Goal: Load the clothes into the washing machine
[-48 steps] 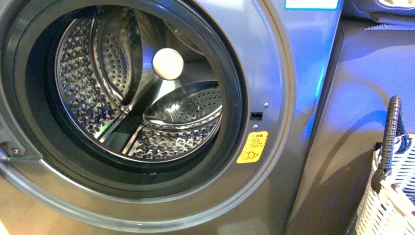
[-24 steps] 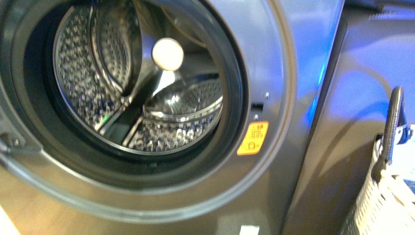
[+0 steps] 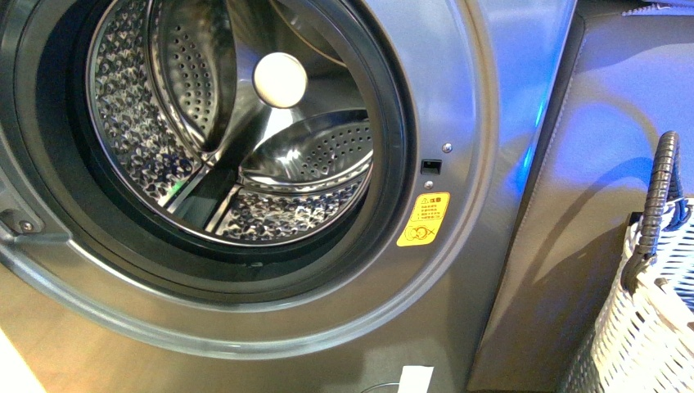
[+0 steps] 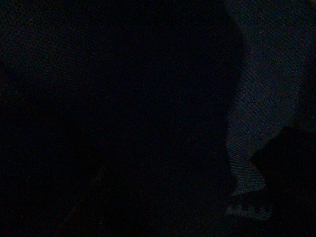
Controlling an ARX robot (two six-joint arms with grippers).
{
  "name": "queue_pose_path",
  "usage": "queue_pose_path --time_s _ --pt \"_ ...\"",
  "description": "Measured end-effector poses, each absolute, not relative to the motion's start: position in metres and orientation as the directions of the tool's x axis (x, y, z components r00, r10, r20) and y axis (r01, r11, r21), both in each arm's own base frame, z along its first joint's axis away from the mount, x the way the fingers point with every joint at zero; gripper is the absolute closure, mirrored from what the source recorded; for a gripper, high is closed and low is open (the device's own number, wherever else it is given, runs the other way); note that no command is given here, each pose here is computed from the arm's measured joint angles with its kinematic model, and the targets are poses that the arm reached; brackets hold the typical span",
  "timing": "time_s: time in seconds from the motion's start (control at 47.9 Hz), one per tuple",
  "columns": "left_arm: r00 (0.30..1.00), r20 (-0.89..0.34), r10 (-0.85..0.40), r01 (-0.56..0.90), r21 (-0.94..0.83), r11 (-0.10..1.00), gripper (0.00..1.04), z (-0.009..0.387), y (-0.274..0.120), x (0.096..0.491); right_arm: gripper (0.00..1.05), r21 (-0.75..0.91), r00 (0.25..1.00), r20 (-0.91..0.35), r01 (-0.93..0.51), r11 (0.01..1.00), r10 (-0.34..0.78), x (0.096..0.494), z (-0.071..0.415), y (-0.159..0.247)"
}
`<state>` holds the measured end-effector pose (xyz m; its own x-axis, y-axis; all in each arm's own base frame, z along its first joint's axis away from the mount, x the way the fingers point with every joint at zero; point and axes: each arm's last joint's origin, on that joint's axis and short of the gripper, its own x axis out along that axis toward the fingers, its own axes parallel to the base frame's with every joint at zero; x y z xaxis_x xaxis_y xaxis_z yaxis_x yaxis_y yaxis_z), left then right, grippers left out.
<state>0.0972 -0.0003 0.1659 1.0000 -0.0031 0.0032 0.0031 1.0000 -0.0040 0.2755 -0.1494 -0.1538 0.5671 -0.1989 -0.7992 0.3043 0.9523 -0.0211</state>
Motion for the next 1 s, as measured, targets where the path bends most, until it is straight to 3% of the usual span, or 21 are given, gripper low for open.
queue_pose_path --time_s 0.23,0.376,0.459,1.002 --pt "1.000 0.003 -0.003 0.003 -0.004 1.000 0.06 0.166 0.000 0.097 0.55 -0.002 0.570 -0.799 0.314 0.949 -0.190 0.273 -0.154 -0.150" --pt "1.000 0.003 -0.003 0.003 -0.004 1.000 0.06 0.166 0.000 0.097 0.85 0.036 0.576 -0.798 0.334 0.942 -0.174 0.269 -0.148 -0.150" --pt "1.000 0.003 -0.003 0.003 -0.004 1.000 0.06 0.166 0.000 0.097 0.97 0.064 0.595 -0.785 0.351 0.934 -0.170 0.269 -0.135 -0.151" --pt "1.000 0.003 -0.003 0.003 -0.004 1.000 0.06 0.166 0.000 0.097 0.98 0.196 0.786 -0.607 0.285 0.938 -0.112 0.261 -0.020 -0.135"
